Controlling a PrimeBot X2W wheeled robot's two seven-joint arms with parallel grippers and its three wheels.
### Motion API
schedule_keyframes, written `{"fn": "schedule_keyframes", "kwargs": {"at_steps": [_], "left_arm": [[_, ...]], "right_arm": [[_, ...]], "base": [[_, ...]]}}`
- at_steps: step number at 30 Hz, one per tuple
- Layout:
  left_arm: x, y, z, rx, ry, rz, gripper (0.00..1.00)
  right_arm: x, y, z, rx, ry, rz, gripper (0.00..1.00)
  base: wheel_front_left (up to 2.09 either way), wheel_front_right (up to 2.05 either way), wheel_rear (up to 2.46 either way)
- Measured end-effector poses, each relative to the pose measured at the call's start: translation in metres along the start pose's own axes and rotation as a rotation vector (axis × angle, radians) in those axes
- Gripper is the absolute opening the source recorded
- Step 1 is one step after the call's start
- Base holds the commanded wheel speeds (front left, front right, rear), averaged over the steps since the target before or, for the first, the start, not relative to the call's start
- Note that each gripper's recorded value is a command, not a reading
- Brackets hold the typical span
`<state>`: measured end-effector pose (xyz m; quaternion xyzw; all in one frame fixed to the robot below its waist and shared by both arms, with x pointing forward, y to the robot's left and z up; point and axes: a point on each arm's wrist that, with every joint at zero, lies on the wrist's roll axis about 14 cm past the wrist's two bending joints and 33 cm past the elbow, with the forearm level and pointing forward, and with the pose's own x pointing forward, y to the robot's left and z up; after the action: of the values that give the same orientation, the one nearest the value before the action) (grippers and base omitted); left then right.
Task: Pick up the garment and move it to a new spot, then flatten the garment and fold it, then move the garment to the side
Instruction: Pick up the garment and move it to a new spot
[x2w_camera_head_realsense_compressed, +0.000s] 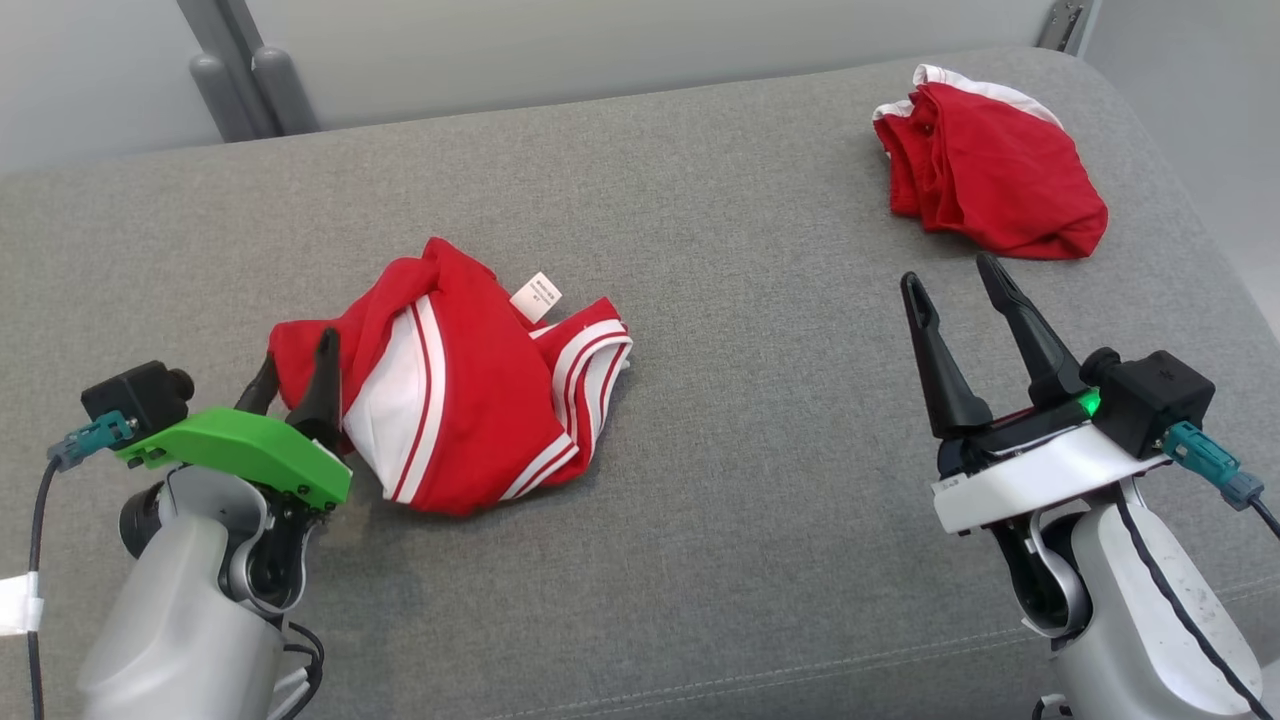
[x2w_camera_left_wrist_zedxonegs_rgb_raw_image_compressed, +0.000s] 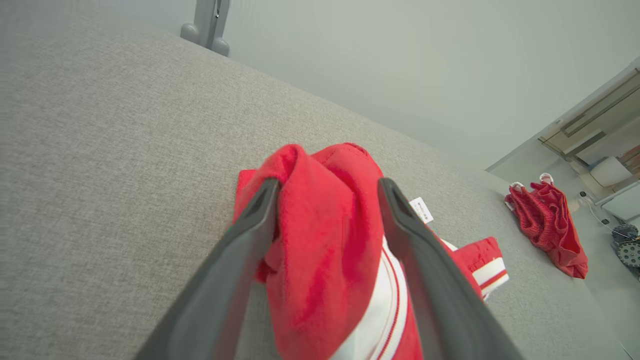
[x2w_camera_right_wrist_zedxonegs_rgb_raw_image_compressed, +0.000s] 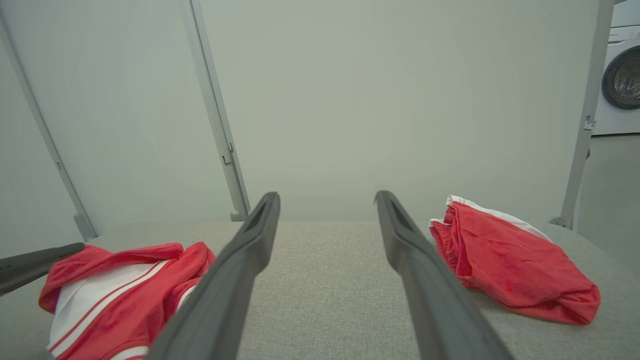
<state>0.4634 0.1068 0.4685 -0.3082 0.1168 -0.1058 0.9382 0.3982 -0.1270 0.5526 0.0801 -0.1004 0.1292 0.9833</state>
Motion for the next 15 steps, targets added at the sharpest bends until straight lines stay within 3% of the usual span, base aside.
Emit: {"fn": "schedule_keyframes", "kwargs": {"at_steps": [7,15], "left_arm": [[-0.002,-0.01,0.019,0.112,-0.101,-0.056,1.0],[-0.014,-0.016,0.0,0.199,-0.065,-0.1,1.0]], "right_arm": [[0.0,0.007,-0.003,0.008,0.008,0.02,1.0],[-0.002,0.021,-0.016,0.058,0.043,0.05,1.0]], "base": [[0.0,0.0,0.0],[0.0,0.0,0.0]]}}
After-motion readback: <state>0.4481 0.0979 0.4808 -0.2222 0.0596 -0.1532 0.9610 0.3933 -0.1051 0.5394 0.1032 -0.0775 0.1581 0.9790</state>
